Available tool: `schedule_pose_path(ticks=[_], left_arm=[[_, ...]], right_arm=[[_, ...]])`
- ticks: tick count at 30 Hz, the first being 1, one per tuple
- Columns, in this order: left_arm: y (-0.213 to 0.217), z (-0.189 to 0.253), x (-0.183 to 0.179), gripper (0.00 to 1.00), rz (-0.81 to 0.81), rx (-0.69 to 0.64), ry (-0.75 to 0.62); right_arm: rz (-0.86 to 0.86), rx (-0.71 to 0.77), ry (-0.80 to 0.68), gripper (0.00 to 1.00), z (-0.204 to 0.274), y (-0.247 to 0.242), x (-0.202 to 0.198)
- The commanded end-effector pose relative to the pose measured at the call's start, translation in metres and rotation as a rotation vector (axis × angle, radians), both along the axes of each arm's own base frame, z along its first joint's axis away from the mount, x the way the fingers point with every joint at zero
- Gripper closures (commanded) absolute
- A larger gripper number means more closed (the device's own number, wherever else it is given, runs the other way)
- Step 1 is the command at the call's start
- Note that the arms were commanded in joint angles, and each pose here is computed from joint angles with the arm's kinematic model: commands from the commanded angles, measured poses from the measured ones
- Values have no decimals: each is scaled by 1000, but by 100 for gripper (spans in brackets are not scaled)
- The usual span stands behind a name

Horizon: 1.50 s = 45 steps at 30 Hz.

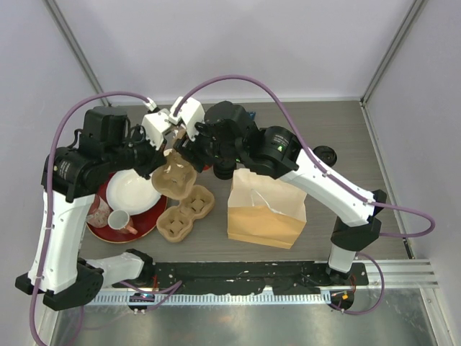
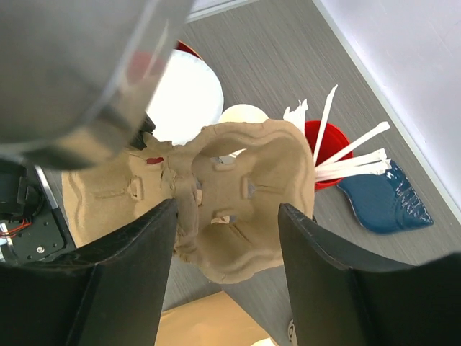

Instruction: Pack the takeout coffee

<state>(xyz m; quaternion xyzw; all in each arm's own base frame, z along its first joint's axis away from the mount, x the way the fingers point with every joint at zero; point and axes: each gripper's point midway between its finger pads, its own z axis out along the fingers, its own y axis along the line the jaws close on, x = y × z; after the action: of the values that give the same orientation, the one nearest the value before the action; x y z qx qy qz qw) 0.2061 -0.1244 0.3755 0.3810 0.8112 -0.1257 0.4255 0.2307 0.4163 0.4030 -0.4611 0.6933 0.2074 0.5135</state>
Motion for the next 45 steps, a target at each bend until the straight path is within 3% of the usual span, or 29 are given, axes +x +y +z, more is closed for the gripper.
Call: schedule_pose_path(ticks=[1, 9, 28, 33, 45], left_arm=[[4, 0, -18, 100, -18, -4, 27], [9, -7, -7, 100, 17, 38, 16], [2, 13, -24, 100, -36, -51, -36], [3, 7, -20, 100, -18, -36, -26], [-9, -6, -23, 100, -67, -60, 45]], right_arm=[[46, 31, -15, 37, 12, 6, -5], [179, 133, 57, 36, 27, 17, -34], [102, 70, 93, 37, -29, 8, -17], [104, 219, 44, 34, -2, -7, -24], [186, 250, 58, 39, 3, 12, -31]])
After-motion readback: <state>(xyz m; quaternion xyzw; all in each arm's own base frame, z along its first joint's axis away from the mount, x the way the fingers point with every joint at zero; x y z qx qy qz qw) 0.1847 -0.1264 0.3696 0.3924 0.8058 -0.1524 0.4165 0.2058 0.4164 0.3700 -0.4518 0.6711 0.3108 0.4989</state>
